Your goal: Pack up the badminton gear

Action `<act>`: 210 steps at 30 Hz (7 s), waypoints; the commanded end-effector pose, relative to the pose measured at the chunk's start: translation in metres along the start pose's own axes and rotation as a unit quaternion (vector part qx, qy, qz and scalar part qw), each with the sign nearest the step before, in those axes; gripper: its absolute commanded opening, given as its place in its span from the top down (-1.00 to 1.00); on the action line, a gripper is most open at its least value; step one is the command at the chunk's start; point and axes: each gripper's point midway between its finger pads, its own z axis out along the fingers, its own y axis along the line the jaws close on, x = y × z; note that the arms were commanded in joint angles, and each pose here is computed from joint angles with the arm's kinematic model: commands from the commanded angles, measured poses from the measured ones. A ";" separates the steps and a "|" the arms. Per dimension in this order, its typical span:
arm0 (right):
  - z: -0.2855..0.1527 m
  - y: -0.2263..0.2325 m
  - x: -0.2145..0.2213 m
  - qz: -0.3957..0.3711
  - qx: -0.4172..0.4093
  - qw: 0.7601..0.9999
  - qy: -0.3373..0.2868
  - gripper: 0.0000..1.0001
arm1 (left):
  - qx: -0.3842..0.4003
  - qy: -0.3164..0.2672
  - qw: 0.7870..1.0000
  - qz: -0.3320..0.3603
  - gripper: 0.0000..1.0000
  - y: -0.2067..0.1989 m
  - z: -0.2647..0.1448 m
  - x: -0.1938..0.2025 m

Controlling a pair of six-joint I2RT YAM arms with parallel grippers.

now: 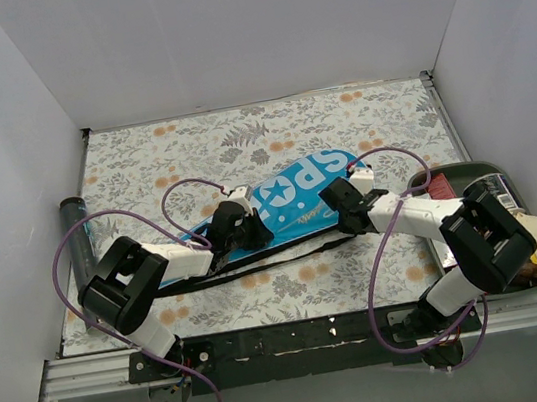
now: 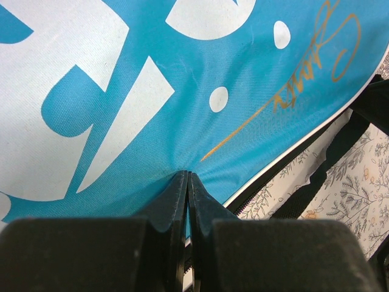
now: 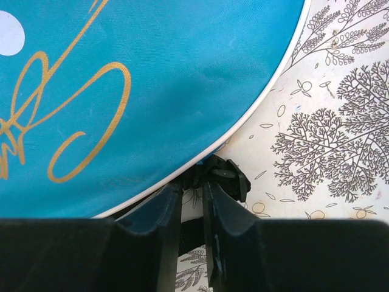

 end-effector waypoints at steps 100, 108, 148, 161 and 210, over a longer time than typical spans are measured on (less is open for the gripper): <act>-0.030 -0.037 -0.035 -0.067 -0.070 0.995 0.024 0.97 | -0.173 0.112 0.942 0.264 -0.44 0.052 -0.044 -0.033; -0.026 -0.036 -0.022 -0.072 -0.086 0.993 0.035 0.97 | -0.153 0.209 0.932 0.254 -0.12 0.078 -0.019 0.021; -0.068 0.174 0.037 -0.178 -0.303 0.934 0.066 0.97 | -0.032 0.271 0.944 0.183 1.00 0.030 -0.012 0.058; -0.099 0.215 0.039 -0.177 -0.371 0.910 0.057 0.97 | -0.017 0.263 0.949 0.171 1.00 0.020 -0.009 0.054; -0.189 0.204 0.202 -0.354 -0.484 0.789 0.133 0.97 | -0.148 -0.104 0.947 -0.266 1.00 0.078 0.004 -0.110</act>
